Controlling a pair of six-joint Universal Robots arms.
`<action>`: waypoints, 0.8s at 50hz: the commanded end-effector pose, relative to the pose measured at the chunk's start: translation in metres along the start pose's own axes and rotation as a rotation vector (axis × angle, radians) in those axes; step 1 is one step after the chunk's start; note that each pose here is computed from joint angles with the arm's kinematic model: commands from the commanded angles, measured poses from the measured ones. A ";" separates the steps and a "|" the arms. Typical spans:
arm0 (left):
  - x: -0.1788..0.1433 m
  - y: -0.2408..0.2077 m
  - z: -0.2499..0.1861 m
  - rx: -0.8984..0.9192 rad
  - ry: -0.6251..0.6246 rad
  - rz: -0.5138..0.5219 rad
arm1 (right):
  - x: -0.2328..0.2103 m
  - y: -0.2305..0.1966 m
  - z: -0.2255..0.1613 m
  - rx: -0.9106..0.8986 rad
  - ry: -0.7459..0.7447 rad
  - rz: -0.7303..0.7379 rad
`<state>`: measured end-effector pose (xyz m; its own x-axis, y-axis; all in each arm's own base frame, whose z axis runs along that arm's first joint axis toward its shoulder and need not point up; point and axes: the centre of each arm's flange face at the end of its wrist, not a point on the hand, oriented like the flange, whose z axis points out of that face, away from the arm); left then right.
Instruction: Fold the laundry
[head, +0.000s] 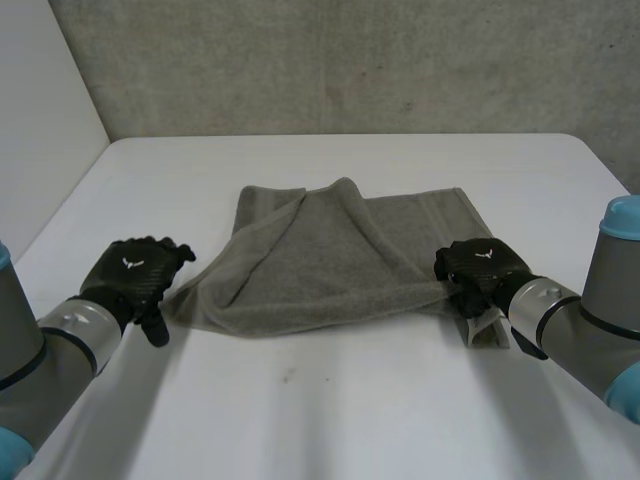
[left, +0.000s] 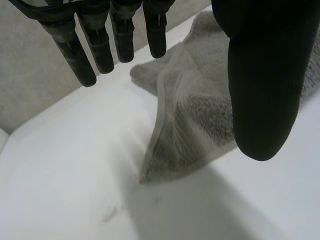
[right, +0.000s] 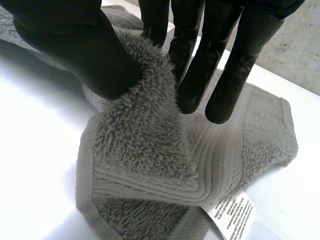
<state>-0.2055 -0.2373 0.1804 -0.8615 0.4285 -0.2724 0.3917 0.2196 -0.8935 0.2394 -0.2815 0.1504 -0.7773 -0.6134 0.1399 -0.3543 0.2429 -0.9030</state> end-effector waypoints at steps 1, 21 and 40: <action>-0.006 0.010 0.005 -0.024 -0.005 -0.010 | 0.005 -0.001 0.003 0.011 0.021 -0.024; -0.017 0.042 0.058 -0.007 0.140 -0.065 | 0.004 0.009 0.006 -0.015 0.003 -0.023; -0.018 0.045 0.083 0.048 0.127 -0.041 | 0.002 0.014 0.008 -0.027 -0.006 -0.020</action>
<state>-0.1971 -0.3054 0.1169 -0.8292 0.5256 -0.1905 0.3375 0.1989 -0.9201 0.2374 -0.2854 0.1366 -0.7670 -0.6223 0.1563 -0.3818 0.2469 -0.8906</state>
